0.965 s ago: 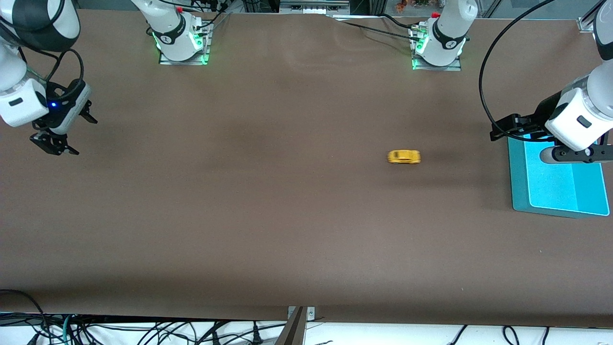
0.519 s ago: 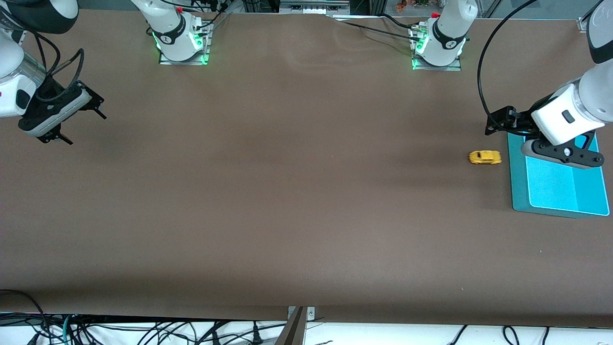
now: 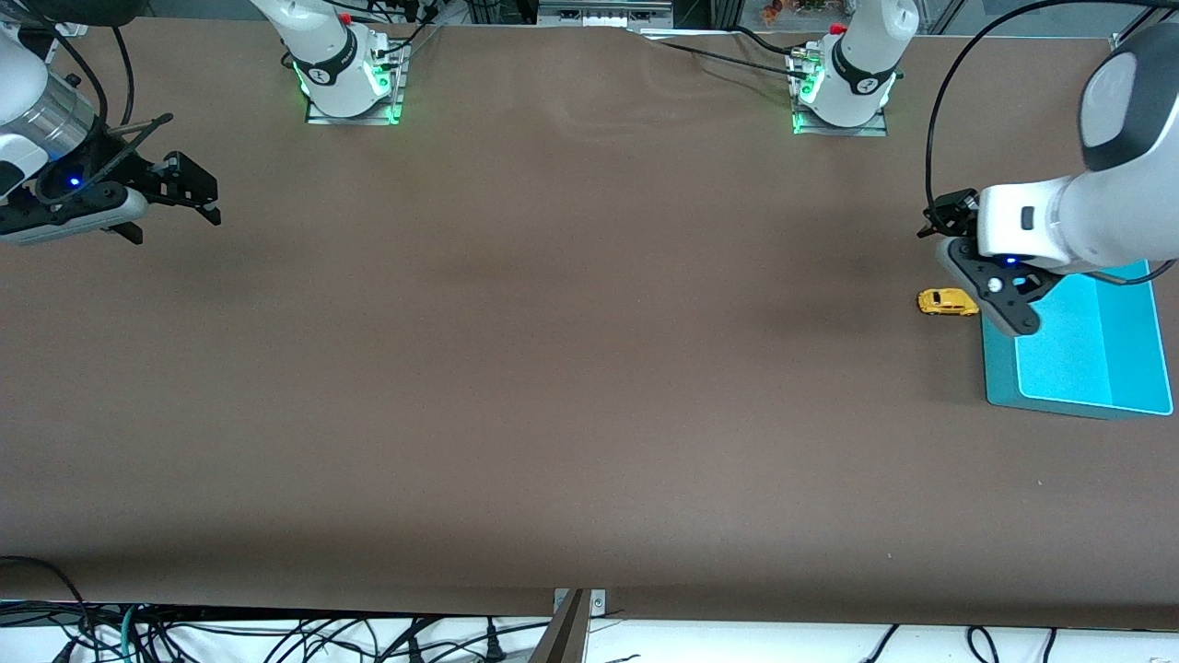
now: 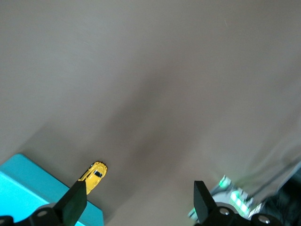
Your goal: Wind and store yellow beetle car
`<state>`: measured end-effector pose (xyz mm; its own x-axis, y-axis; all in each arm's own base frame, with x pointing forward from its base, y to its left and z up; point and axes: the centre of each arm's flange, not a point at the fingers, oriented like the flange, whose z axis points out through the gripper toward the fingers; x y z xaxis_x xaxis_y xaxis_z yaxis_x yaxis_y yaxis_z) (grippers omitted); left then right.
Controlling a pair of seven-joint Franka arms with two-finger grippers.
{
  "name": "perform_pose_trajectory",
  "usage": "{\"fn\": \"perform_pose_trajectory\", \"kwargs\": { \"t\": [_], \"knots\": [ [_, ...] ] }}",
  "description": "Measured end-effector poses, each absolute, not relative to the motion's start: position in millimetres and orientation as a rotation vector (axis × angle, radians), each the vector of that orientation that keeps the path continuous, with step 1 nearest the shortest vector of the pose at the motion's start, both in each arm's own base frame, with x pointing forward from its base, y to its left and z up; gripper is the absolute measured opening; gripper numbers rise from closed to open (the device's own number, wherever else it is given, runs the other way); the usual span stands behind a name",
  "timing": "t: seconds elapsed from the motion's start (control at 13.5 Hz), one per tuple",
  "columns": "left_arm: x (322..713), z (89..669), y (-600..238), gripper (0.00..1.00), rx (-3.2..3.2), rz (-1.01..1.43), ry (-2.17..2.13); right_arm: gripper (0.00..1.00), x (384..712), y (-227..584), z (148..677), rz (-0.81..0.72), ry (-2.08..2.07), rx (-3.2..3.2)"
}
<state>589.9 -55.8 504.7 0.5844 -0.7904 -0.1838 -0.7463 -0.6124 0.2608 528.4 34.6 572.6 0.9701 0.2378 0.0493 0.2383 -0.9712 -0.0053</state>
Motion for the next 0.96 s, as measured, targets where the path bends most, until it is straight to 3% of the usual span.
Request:
{"fn": "perform_pose_trajectory", "kwargs": {
  "t": [0.37, 0.96],
  "knots": [
    [574.6, 433.6, -46.4, 1.0, 2.406, -0.48, -1.734, 1.0, 525.2, 34.1, 569.9, -0.026, -0.293, -3.109],
    [534.6, 340.5, 41.3, 1.0, 2.197, -0.303, -2.074, 1.0, 525.9, 33.0, 572.2, -0.03, -0.291, -3.105]
  ]
}}
